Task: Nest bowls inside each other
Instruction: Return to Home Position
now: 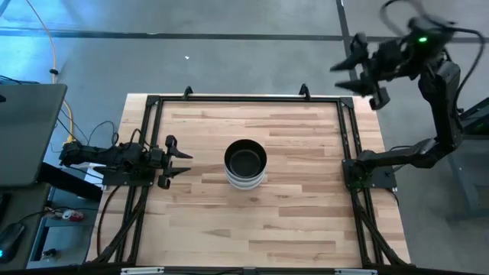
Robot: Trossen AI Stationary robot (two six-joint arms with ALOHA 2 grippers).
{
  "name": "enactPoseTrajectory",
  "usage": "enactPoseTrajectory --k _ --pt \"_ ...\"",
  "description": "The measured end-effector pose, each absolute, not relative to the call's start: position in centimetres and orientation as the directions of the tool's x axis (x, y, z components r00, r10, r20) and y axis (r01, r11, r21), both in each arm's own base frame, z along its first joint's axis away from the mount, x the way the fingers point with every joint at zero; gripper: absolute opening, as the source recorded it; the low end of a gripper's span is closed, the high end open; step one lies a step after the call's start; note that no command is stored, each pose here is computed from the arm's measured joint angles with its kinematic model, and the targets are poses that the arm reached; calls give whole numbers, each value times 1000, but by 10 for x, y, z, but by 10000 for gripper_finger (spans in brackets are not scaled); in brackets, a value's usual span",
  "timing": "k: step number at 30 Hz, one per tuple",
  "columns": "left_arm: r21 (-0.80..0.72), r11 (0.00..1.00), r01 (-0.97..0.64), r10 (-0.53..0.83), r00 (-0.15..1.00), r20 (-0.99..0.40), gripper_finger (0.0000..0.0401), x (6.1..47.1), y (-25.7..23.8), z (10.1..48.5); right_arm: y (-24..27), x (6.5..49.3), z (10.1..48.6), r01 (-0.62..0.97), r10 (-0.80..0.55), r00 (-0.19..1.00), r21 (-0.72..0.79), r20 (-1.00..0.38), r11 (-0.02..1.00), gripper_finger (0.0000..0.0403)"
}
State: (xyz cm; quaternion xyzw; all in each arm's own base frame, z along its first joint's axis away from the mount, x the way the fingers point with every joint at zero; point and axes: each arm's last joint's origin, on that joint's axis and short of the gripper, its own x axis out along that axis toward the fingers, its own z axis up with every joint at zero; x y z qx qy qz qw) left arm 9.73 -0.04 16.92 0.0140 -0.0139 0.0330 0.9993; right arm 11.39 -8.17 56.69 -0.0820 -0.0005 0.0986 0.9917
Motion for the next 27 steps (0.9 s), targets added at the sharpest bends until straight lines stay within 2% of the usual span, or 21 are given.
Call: enactPoseTrajectory --k 4,7,11,15,22,27 --pt "27 997 -66 66 997 29 181 97 0 169 -79 120 541 -293 274 948 -109 -159 950 183" --pt "27 997 -67 66 997 29 181 97 0 169 -76 136 523 -426 413 894 -44 -176 904 183" --pt "27 997 -67 66 997 29 181 97 0 169 -64 140 507 -441 424 883 -43 -199 897 183" --pt "27 997 -67 66 997 29 181 97 0 169 -49 119 504 -341 313 926 -109 -212 934 183" --pt "27 997 -67 66 997 29 181 97 0 169 -2 40 509 -178 173 984 -257 -44 950 183" --pt "27 997 -67 66 997 29 181 97 0 169 20 -6 487 88 -72 995 -243 74 966 183"
